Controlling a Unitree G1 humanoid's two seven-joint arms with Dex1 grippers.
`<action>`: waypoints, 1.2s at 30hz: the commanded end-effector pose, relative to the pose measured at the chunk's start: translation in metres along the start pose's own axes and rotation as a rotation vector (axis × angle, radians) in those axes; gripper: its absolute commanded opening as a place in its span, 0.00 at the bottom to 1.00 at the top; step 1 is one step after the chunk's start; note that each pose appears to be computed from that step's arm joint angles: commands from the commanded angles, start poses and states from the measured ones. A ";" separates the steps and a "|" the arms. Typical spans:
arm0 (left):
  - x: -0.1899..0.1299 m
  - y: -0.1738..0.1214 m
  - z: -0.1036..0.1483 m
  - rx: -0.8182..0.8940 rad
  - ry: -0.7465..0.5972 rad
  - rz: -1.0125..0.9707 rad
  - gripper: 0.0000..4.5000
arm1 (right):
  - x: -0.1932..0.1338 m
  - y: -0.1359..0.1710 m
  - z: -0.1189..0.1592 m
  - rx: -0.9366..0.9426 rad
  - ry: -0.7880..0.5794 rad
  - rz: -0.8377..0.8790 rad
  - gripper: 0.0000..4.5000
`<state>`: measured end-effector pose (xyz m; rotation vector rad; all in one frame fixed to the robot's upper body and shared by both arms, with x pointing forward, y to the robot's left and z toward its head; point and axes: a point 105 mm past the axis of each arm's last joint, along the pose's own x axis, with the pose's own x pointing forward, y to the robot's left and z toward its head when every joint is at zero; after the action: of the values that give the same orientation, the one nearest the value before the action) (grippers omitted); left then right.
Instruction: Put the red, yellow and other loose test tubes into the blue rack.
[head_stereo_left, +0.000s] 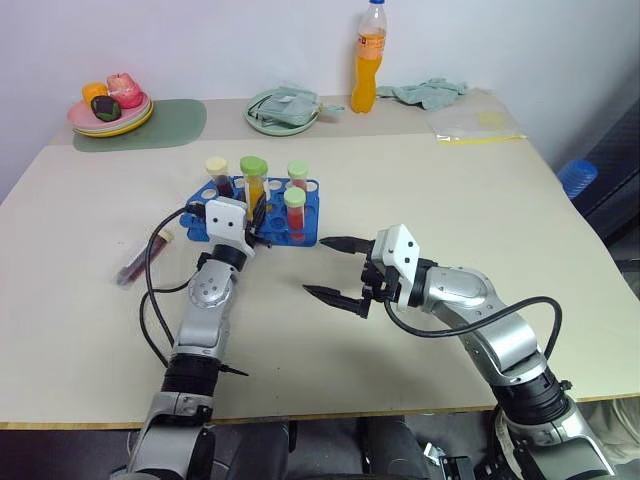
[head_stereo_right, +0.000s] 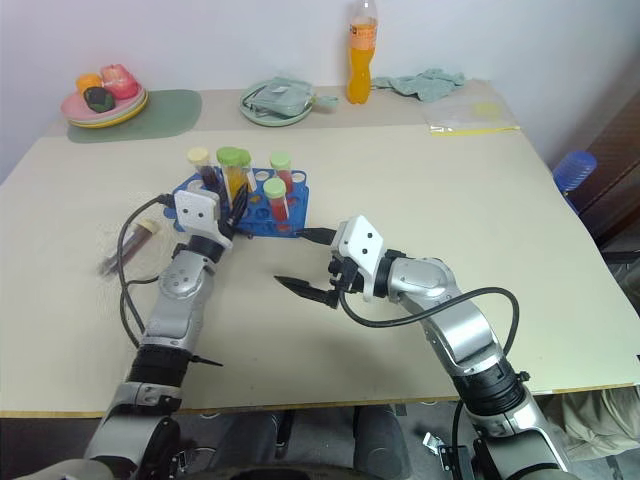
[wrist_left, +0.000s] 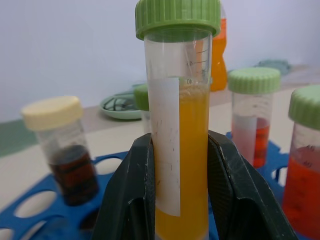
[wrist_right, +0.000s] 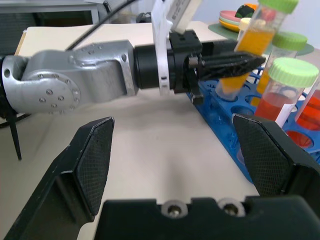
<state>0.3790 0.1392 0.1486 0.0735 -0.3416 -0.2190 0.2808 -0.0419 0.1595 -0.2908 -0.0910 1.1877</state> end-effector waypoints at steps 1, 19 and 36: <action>0.003 0.001 0.007 -0.023 -0.043 -0.001 0.18 | -0.003 0.001 0.013 -0.028 -0.038 -0.012 0.93; -0.018 0.045 0.055 -0.013 -0.174 0.122 0.84 | -0.004 0.002 0.013 -0.034 -0.034 -0.009 0.93; -0.056 0.167 0.058 0.004 0.470 0.077 0.99 | 0.004 0.005 0.013 -0.017 -0.054 0.040 0.93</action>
<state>0.3393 0.3083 0.2118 0.0706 0.0240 -0.1272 0.2777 -0.0391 0.1599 -0.2718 -0.0862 1.2188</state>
